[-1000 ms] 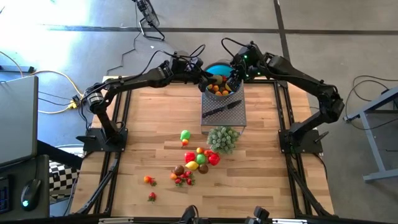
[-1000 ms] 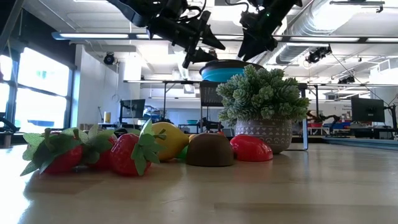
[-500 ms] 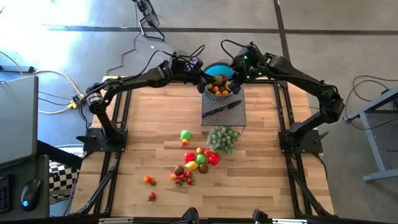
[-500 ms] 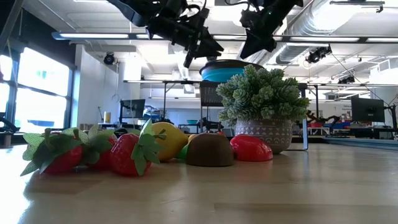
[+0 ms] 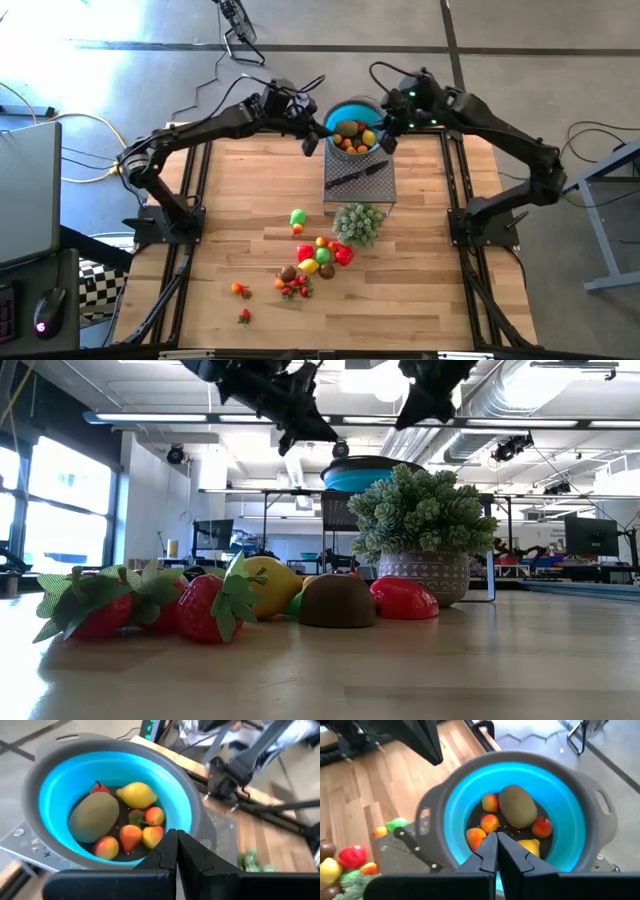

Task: Pick & Place Fruit
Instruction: Put the red strawberry into the blue strainer bowl

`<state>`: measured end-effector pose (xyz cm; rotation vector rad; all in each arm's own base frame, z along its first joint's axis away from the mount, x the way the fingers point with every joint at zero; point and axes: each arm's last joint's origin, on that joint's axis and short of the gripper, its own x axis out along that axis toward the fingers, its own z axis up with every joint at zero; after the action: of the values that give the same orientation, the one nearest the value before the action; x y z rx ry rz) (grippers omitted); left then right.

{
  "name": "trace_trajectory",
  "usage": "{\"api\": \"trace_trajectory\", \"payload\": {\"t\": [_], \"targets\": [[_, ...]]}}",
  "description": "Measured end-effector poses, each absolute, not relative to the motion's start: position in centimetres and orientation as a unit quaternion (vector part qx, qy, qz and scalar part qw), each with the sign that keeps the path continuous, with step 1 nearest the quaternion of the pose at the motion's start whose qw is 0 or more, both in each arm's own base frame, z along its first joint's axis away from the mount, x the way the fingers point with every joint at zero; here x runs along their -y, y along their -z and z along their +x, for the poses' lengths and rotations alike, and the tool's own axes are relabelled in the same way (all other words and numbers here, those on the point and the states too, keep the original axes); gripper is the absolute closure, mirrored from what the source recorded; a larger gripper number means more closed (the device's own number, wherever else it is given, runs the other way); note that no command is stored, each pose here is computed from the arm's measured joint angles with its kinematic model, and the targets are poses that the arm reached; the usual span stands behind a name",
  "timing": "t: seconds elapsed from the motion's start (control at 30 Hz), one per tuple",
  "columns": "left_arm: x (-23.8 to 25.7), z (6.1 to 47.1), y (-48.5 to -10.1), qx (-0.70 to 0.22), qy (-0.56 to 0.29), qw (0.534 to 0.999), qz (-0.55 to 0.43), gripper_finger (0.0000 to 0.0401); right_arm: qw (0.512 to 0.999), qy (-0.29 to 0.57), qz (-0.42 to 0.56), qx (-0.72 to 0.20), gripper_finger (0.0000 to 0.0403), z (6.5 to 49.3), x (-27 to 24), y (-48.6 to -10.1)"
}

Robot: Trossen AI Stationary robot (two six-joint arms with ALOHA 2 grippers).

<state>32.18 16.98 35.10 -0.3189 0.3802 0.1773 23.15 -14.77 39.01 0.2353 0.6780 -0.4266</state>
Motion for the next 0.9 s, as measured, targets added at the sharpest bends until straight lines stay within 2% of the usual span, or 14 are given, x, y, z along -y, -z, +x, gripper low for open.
{"api": "trace_trajectory", "payload": {"t": [0.2, 0.5, 0.63, 0.9], "targets": [[-14.7, 30.6, -36.7, -0.211, -0.063, 0.971, -0.093, 0.0401, 0.921, 0.201, 0.137, -0.305, 0.0401, 21.7, 12.5, -40.6], [-11.1, 26.8, -39.0, -0.25, -0.052, 0.963, -0.081, 0.0401, 0.927, 0.204, 0.136, -0.283, 0.0401, 21.5, 9.0, -41.8], [-9.3, 26.0, -39.2, -0.277, -0.049, 0.957, -0.079, 0.0401, 0.928, 0.198, 0.137, -0.283, 0.0401, 21.9, 7.5, -41.9], [-4.8, 26.2, -40.2, -0.262, 0.009, 0.963, -0.062, 0.0401, 0.931, 0.183, 0.147, -0.28, 0.0401, 22.8, 4.4, -41.9]]}}
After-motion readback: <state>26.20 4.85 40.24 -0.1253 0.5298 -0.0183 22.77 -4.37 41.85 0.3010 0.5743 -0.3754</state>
